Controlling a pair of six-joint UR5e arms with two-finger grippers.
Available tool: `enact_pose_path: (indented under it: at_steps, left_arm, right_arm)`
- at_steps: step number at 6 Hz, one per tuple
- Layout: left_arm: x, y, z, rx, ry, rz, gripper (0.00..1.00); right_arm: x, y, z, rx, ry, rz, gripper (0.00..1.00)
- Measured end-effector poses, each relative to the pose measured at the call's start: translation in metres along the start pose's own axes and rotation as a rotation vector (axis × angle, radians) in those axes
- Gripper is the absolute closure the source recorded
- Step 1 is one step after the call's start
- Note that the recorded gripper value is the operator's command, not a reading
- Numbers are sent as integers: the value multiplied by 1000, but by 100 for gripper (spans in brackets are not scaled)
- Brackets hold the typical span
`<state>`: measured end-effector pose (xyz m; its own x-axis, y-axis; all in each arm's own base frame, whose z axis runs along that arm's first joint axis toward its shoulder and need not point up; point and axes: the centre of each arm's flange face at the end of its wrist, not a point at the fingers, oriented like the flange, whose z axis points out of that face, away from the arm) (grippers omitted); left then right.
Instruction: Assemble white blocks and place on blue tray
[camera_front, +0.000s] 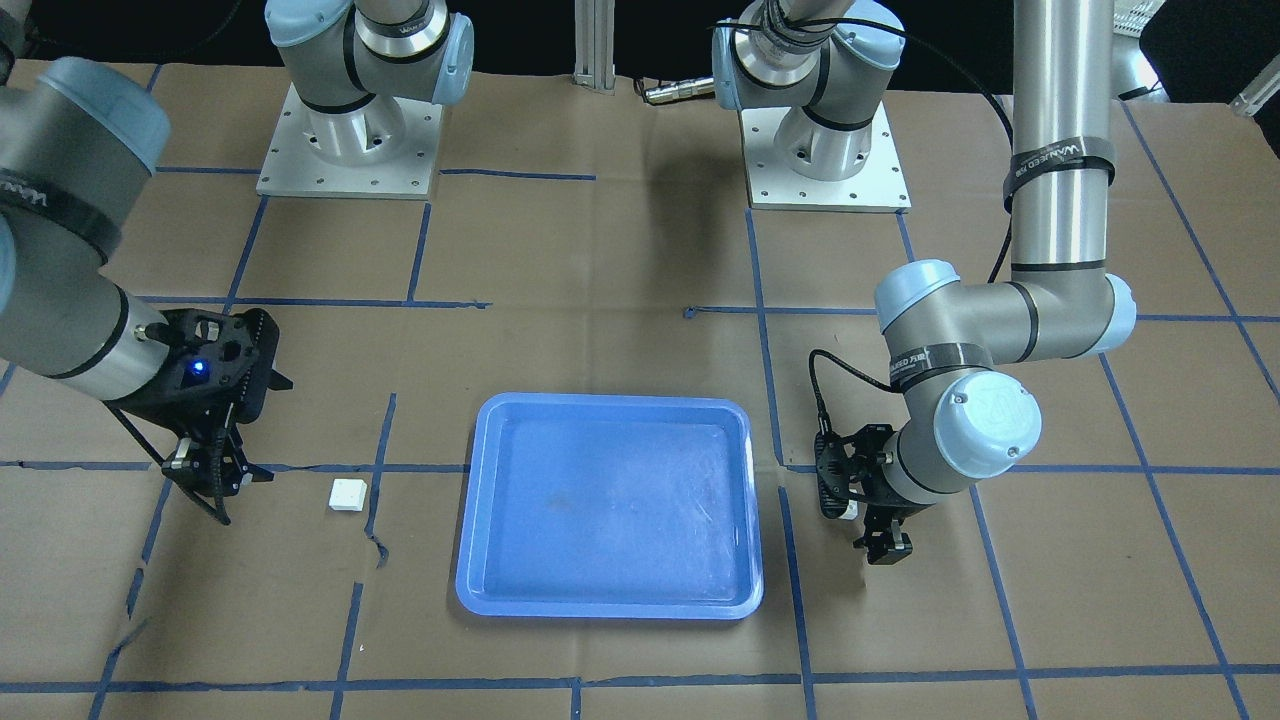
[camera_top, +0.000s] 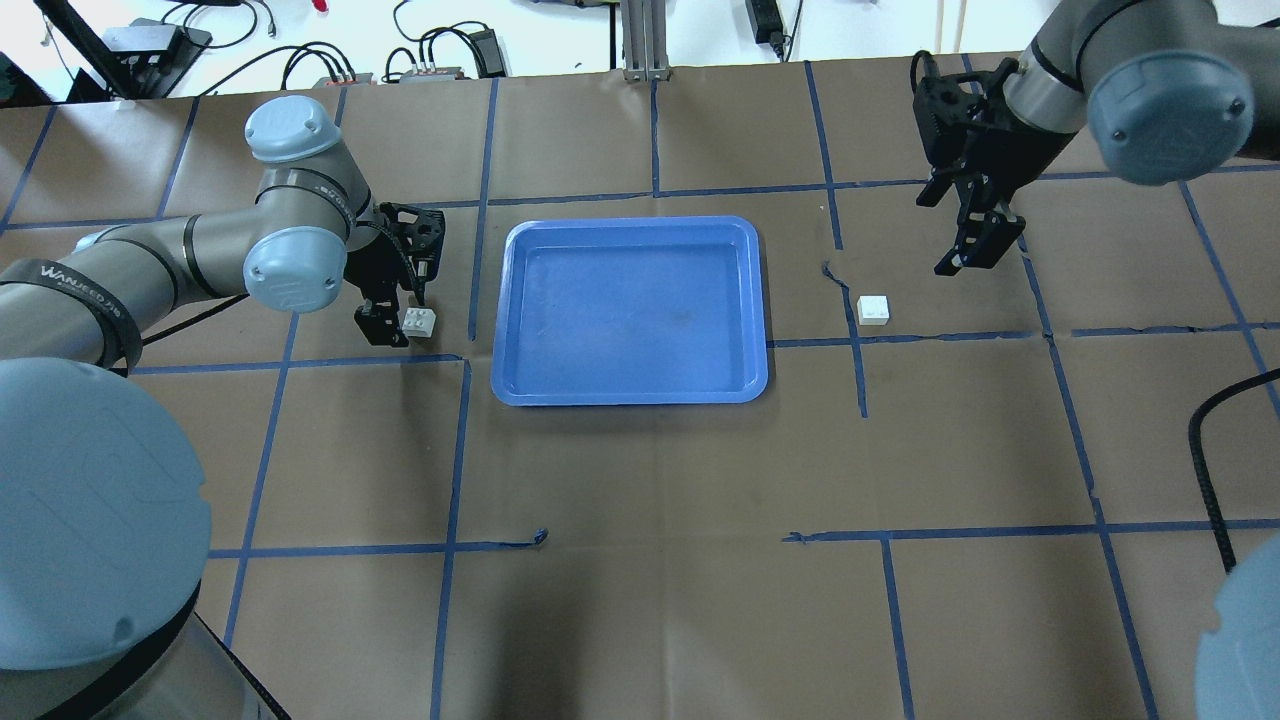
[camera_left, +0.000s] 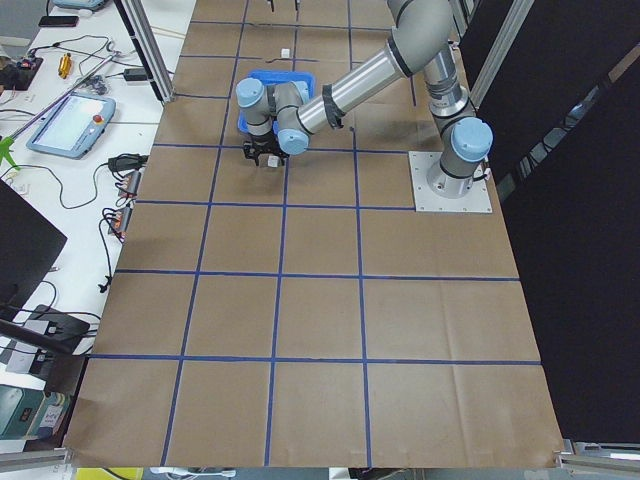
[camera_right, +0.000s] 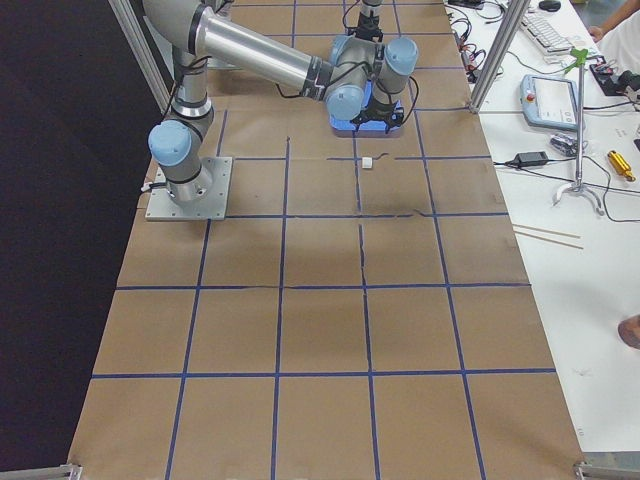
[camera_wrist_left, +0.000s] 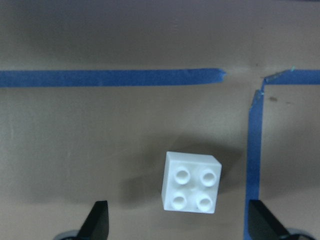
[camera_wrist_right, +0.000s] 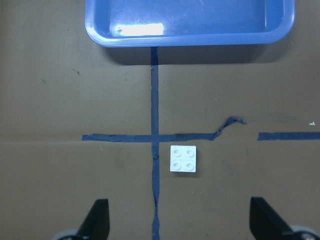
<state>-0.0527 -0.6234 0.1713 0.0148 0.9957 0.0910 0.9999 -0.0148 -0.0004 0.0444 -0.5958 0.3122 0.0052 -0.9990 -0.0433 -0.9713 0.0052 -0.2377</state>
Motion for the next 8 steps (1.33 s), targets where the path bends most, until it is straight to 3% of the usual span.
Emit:
enact_pose_path:
  at_steps: [2,3,4,6,7,8]
  left_arm:
    - [0,-4,0,0,0,31,62]
    - [1,-6,-2,-2,-6,59,81]
    - [1,-6,-7,-3,-13,81,92]
    - [2,-7,-29,-10,-45,86,96]
    - [4,-23,-46,-7,-66,95,97]
    - [7,-63,-64,-6,-92,133,96]
  right_arm:
    - [-6,18,56,60,66,-33,0]
    - [-6,37,77,73,66,-59,0]
    - [-7,48,92,97,59,-70,0]
    - [-16,52,116,136,46,-70,0]
    - [-19,54,128,141,33,-66,0]
    - [-19,56,134,142,23,-62,0]
